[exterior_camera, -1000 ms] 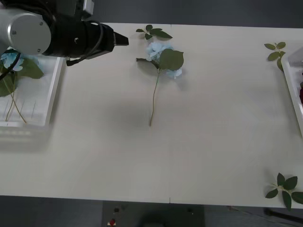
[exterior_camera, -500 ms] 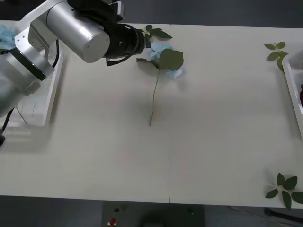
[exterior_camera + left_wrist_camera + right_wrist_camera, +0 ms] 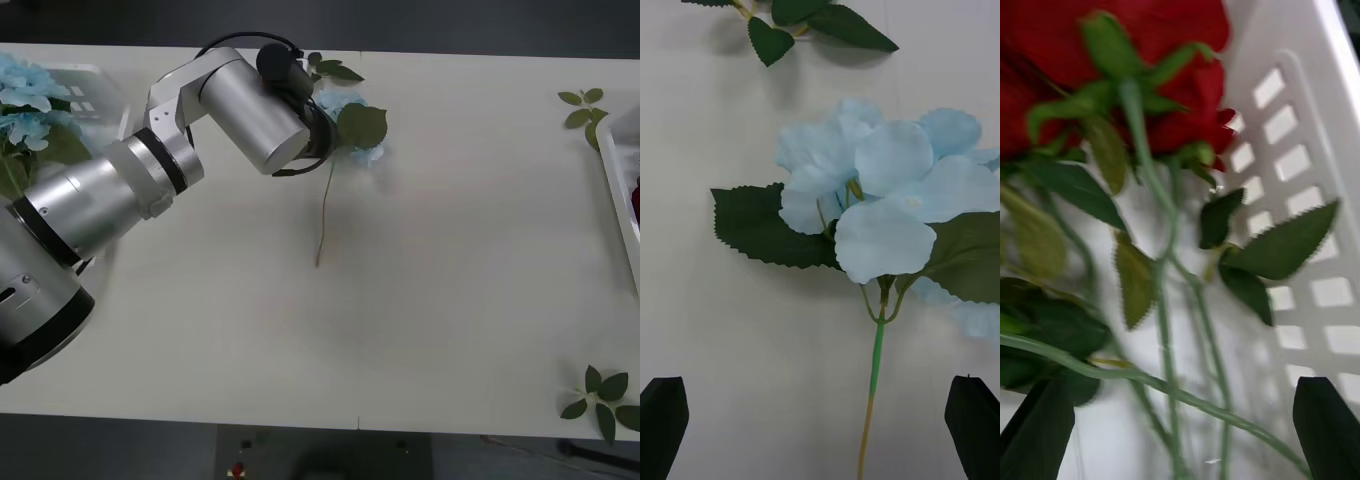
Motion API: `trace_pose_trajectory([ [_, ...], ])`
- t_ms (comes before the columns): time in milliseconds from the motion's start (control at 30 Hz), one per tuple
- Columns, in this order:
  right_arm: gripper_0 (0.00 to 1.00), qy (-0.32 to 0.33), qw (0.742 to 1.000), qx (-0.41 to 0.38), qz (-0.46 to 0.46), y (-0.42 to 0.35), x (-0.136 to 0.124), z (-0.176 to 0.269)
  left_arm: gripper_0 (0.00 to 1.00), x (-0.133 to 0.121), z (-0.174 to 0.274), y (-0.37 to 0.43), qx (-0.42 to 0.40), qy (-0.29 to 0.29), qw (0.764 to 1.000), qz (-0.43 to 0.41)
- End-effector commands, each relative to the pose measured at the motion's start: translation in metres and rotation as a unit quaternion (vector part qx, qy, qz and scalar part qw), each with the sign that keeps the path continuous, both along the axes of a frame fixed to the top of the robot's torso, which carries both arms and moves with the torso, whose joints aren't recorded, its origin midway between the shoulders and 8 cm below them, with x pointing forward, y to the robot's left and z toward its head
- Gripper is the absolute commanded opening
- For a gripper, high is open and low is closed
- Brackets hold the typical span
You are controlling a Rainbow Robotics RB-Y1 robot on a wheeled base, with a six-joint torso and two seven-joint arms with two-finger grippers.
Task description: Put the red flowers into the right box and the blue flowers into the left box
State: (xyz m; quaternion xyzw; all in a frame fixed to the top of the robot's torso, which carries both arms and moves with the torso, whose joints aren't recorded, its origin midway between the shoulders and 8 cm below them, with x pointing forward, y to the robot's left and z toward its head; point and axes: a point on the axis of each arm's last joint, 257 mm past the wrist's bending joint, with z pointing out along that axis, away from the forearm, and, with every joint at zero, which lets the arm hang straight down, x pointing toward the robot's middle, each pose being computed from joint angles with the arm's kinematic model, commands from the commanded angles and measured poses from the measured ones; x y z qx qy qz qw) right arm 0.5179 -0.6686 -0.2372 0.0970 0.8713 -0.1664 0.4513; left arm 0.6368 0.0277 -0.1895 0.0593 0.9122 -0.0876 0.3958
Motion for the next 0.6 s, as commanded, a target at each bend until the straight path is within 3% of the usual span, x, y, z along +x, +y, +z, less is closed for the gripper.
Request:
trace_pose_trajectory([
  [33, 0.86, -0.031, 0.999, 0.033, 0.02, 0.031, 0.035, 0.073, 1.0, 0.011, 0.024, -0.023, -0.016, -0.028, 0.999, 0.001],
  [267, 0.86, -0.001, 0.989, 0.129, 0.075, 0.131, 0.056, 0.151, 1.0, 0.014, 0.0, -0.035, 0.007, -0.035, 0.999, 0.004],
  [400, 0.86, 0.033, 0.976, 0.188, 0.109, 0.19, 0.048, 0.187, 1.0, 0.015, -0.012, -0.04, 0.019, -0.038, 0.999, 0.006],
  [600, 0.86, 0.076, 0.951, 0.246, 0.171, 0.263, 0.03, 0.204, 1.0, 0.012, -0.025, -0.042, 0.036, -0.036, 0.999, 0.009],
])
